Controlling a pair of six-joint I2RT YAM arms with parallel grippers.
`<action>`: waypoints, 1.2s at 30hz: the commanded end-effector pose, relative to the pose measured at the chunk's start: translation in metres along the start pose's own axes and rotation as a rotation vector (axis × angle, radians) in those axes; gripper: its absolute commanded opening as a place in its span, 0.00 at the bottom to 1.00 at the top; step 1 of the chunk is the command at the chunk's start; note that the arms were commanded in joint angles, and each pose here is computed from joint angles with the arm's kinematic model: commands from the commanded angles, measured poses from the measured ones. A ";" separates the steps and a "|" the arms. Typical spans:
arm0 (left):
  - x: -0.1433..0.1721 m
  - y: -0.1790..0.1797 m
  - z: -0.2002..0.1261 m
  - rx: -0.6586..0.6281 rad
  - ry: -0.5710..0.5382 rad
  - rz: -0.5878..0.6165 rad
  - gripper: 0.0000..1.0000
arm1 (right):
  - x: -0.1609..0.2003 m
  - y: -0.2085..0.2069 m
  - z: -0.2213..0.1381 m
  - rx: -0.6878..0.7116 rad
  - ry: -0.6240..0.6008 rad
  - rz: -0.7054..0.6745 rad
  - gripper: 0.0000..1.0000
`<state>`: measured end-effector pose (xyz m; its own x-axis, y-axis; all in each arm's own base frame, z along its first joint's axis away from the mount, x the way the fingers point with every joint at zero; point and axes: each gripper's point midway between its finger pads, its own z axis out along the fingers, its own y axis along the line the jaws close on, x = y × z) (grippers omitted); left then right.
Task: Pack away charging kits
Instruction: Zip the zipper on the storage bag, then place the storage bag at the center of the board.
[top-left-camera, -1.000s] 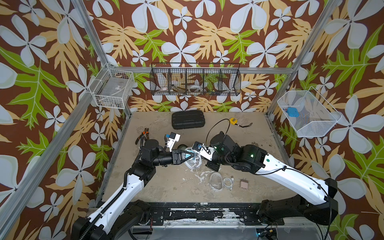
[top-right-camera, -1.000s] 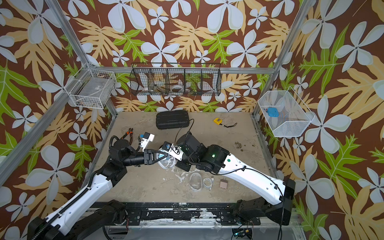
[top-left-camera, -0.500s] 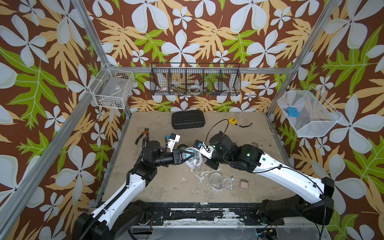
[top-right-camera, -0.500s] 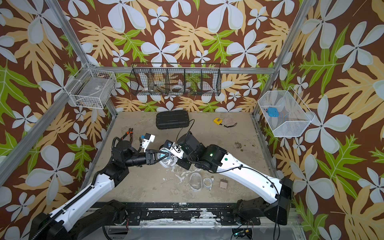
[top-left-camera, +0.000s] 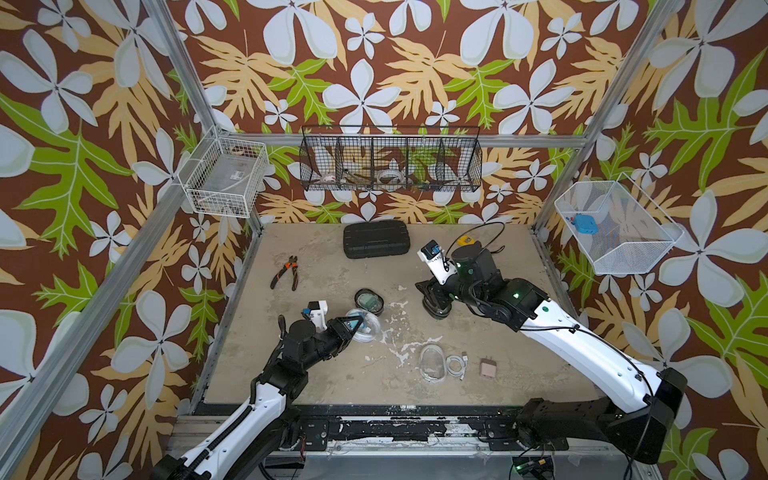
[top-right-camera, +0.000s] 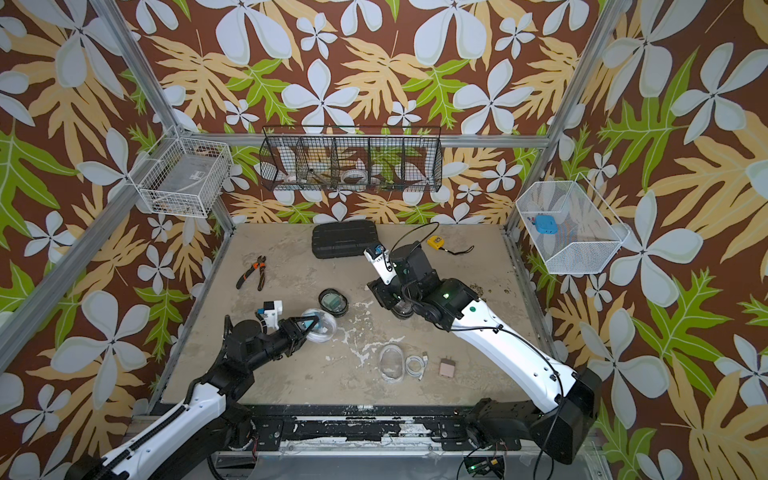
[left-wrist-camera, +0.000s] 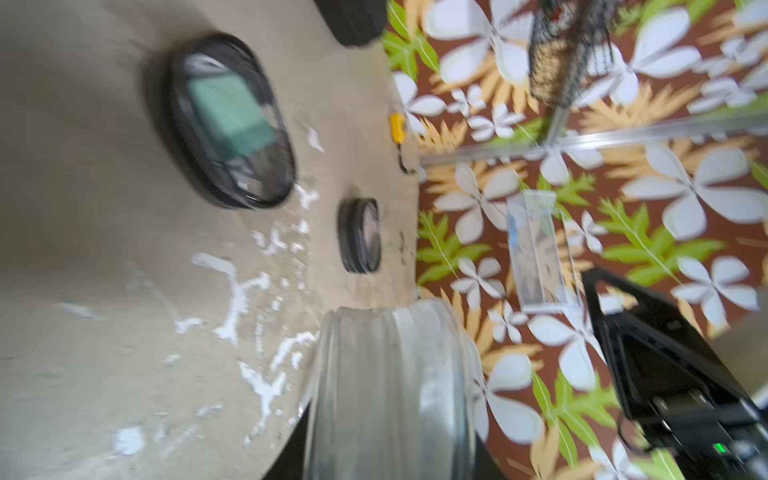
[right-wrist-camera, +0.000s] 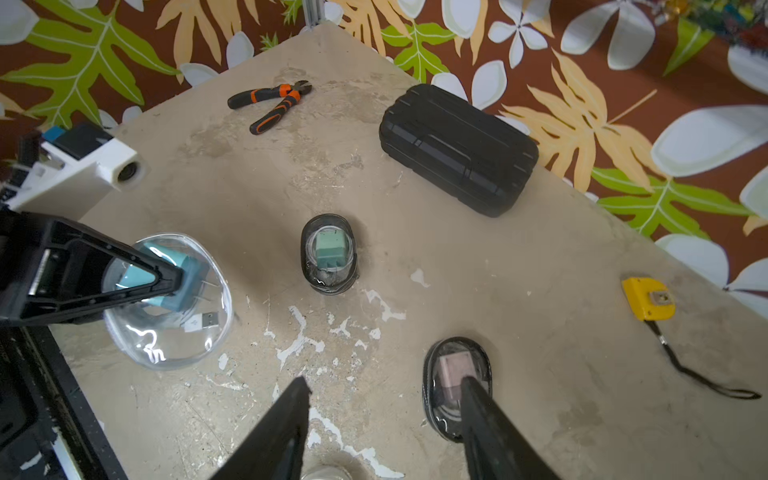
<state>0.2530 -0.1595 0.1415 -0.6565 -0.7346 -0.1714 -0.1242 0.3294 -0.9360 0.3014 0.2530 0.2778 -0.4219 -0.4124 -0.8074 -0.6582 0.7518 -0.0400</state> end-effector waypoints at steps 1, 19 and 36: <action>-0.041 0.012 -0.004 -0.060 -0.299 -0.044 0.00 | 0.002 0.004 -0.002 -0.039 -0.022 0.088 0.64; -0.021 0.102 0.011 -0.285 -0.304 -0.140 0.53 | 0.009 0.009 -0.003 -0.063 -0.012 0.123 0.67; 0.036 0.145 -0.049 -0.596 0.009 -0.069 0.93 | 0.019 0.004 0.001 -0.035 -0.007 0.137 0.67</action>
<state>0.2039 -0.1083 0.0421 -0.5516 -0.8164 -0.1711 -0.5079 0.4914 -0.7075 0.2860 0.2491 0.2555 -0.5199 -0.3199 -0.7920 -0.6273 0.7724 0.0998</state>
